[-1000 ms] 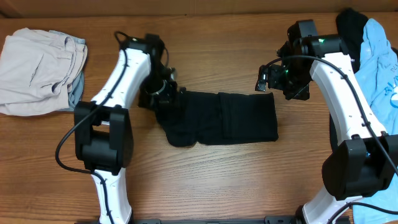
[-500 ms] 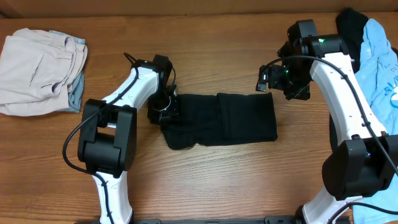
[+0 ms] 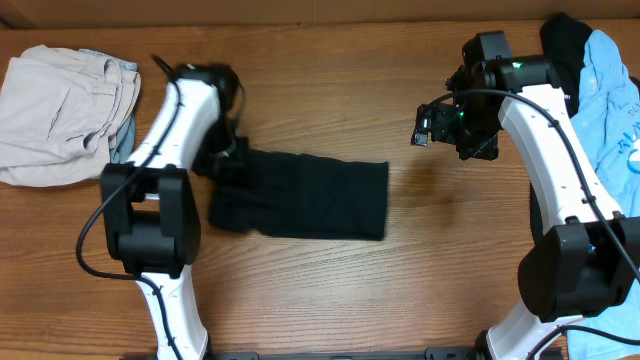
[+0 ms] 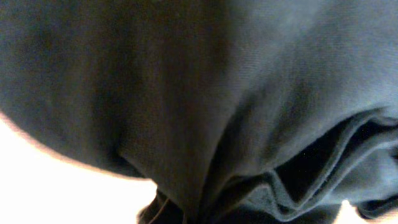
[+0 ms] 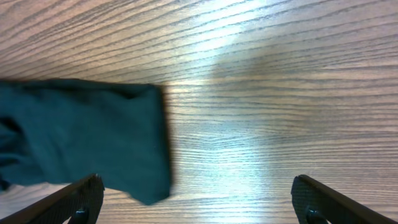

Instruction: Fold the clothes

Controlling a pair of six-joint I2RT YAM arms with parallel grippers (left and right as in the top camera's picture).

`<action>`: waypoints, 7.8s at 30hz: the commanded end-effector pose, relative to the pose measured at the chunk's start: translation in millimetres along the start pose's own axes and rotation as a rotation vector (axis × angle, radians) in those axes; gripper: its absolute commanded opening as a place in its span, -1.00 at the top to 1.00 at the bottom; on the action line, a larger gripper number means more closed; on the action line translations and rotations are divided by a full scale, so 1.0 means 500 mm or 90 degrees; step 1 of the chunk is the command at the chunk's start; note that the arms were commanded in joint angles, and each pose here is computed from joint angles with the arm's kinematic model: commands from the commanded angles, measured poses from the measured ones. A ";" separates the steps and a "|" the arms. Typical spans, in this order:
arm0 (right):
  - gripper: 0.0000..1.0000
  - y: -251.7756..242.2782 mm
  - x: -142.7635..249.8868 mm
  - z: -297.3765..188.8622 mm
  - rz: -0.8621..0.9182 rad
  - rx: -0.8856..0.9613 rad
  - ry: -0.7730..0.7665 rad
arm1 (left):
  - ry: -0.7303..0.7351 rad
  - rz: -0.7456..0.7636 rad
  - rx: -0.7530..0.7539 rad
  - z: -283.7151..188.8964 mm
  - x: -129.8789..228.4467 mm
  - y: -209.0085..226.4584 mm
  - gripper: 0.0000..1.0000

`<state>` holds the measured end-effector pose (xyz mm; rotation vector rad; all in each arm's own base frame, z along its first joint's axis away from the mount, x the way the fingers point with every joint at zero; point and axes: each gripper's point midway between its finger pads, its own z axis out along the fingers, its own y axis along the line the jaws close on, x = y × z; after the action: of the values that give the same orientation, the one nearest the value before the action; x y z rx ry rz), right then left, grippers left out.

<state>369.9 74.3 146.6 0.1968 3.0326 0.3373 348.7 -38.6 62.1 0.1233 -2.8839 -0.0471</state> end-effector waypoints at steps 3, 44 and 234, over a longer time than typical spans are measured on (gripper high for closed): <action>-1.00 0.014 -0.015 -0.033 -0.018 -0.011 -0.041 | -0.105 0.068 -0.039 -0.143 -0.041 0.003 0.92; -1.00 -0.203 -0.147 -0.337 0.159 -0.092 -0.292 | -0.114 0.536 0.064 -0.094 0.250 -0.581 -0.70; -0.19 0.029 0.171 0.295 -0.081 0.095 0.053 | -0.396 -0.147 -0.039 -0.385 -0.070 0.170 -1.00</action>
<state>281.3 147.9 2.6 0.0210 3.1659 0.1430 421.8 45.4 251.9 0.5565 -3.4767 -0.2673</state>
